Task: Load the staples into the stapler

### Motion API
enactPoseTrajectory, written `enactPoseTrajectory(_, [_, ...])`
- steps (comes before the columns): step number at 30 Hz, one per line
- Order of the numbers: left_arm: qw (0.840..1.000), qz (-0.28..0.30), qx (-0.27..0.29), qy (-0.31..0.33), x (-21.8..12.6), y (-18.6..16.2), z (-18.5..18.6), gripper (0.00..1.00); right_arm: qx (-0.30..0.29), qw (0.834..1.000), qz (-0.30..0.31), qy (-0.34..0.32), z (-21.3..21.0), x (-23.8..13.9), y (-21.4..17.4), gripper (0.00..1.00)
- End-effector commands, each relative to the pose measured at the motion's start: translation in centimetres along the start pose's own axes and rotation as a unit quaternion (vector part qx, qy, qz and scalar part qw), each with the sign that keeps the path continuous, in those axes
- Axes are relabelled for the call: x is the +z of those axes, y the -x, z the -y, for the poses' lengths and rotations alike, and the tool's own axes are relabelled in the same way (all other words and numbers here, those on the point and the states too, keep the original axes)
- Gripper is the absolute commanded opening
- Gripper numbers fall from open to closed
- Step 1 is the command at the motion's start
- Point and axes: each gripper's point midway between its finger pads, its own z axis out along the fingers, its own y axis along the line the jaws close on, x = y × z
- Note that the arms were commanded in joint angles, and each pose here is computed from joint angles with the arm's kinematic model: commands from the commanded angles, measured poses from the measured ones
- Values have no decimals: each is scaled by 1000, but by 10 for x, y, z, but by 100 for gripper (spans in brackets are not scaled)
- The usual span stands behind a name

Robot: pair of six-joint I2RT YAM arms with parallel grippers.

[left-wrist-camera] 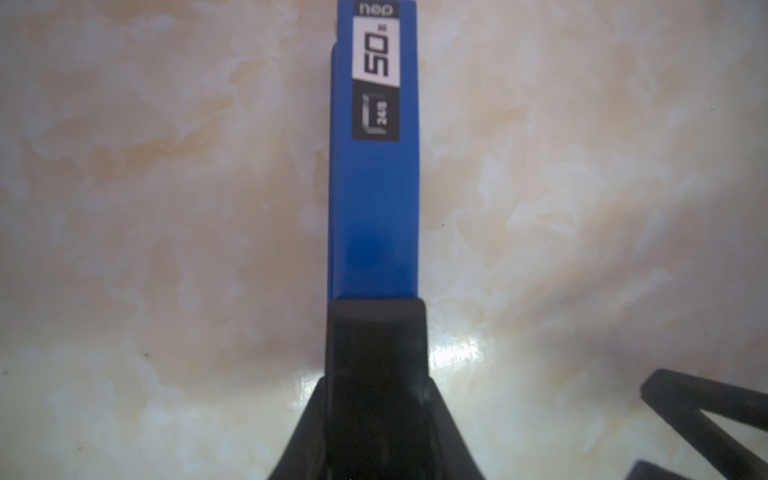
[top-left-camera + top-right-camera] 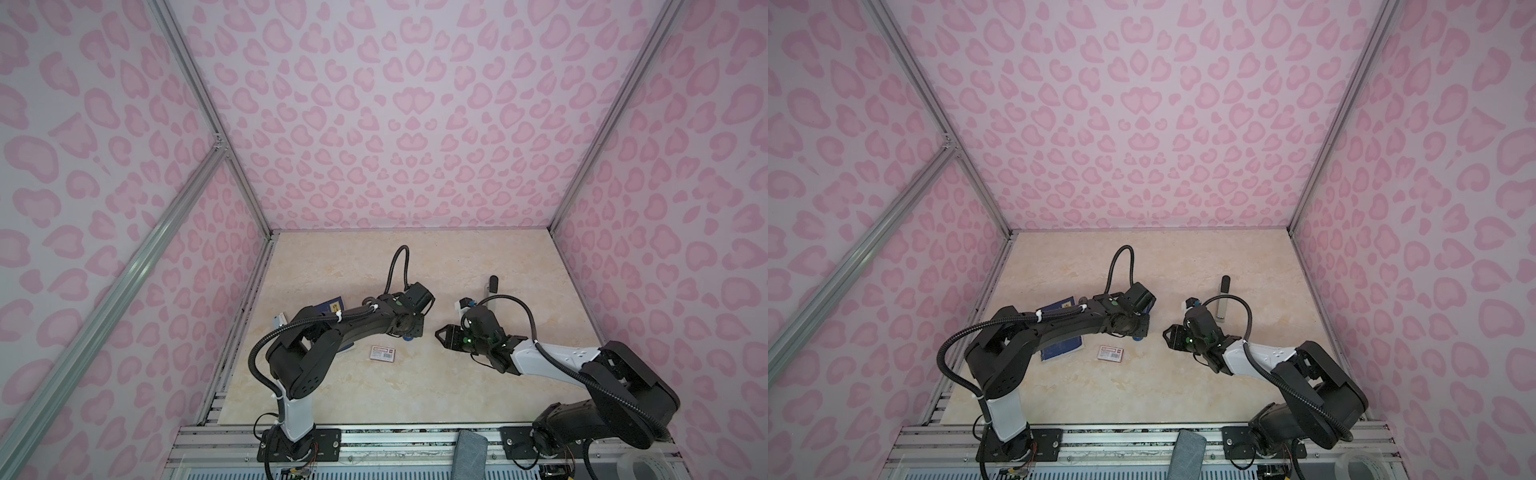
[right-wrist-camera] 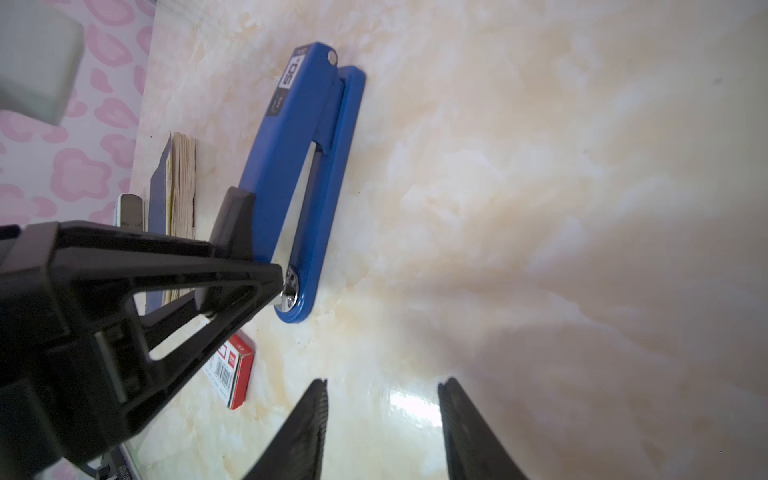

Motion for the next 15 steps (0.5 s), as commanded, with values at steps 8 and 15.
enactPoseTrajectory(8, [999,-9,-18,-33,-20,3,13,3,29,993,16,110,-31,18,6,48])
enactPoseTrajectory(15, [998,-15,-28,-50,-24,4,20,3,58,988,18,141,-33,35,6,44])
